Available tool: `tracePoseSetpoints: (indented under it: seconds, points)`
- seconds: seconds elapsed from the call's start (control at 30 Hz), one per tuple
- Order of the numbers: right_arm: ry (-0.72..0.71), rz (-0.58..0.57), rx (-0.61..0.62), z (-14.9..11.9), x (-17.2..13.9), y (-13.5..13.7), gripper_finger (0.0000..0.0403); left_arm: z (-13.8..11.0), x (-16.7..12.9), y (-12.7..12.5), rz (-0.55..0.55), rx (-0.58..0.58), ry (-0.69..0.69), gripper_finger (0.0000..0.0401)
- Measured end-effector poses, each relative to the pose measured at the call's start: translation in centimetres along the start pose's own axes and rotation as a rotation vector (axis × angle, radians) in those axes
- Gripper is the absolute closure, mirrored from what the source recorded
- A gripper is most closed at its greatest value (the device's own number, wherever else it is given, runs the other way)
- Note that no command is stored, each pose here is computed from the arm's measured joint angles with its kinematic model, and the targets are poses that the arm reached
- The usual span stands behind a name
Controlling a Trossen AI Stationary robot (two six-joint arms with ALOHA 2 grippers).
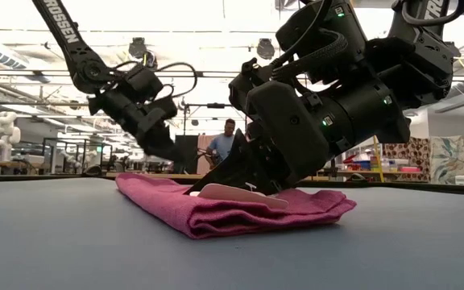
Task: Roll towel into tight, uniform cylinder
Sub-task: Roll the pink towel
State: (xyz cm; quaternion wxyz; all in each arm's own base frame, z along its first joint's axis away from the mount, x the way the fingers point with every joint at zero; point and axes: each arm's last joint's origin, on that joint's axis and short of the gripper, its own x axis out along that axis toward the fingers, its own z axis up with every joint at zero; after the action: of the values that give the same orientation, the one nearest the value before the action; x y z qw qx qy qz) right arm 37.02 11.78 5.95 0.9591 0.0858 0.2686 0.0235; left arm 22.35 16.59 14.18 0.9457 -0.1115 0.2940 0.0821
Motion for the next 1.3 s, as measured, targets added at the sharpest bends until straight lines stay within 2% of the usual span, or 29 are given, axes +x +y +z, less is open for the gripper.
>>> tracePoseSetpoints:
  seconds: [0.17, 0.37, 0.57, 0.63, 0.7, 0.8, 0.9, 1.13, 1.3]
  points:
    - [0.0, 0.0, 0.004, 0.0, 0.0, 0.0, 0.0403, 1.1, -0.5, -0.1, -0.001, 0.002, -0.048, 0.0302]
    - [-0.001, 0.001, 0.005, 0.0, 0.0, 0.0, 0.0403, 0.7, -1.0, -0.1, 0.019, -0.029, 0.012, 0.0302]
    - [0.0, 0.001, 0.002, 0.0, 0.0, 0.0, 0.0403, -0.1, -0.5, -2.3, -0.184, -0.047, 0.098, 0.0302]
    - [-0.001, 0.001, 0.002, 0.0, 0.0, 0.0, 0.0403, -0.8, -0.1, -3.4, -0.22, -0.038, 0.136, 0.0302]
    - [-0.001, 0.001, 0.002, 0.0, 0.0, 0.0, 0.0403, -1.9, 0.2, -4.4, -0.199, -0.022, 0.185, 0.0302]
    - [0.0, 0.001, 0.002, 0.0, 0.0, 0.0, 0.0403, -3.8, 0.4, -5.1, -0.081, -0.01, 0.268, 0.0302]
    - [0.0, 0.002, 0.006, 0.0, 0.0, 0.0, 0.0403, -4.5, 0.3, -5.2, -0.01, -0.008, 0.286, 0.0302]
    - [0.0, 0.003, 0.013, 0.0, 0.0, 0.0, 0.0403, -4.4, 0.2, -4.7, 0.048, 0.05, 0.27, 0.0302]
    - [-0.026, 0.014, 0.021, 0.3, -0.1, 0.1, 0.0403, -3.4, 0.0, -4.4, 0.074, 0.057, 0.24, 0.0302]
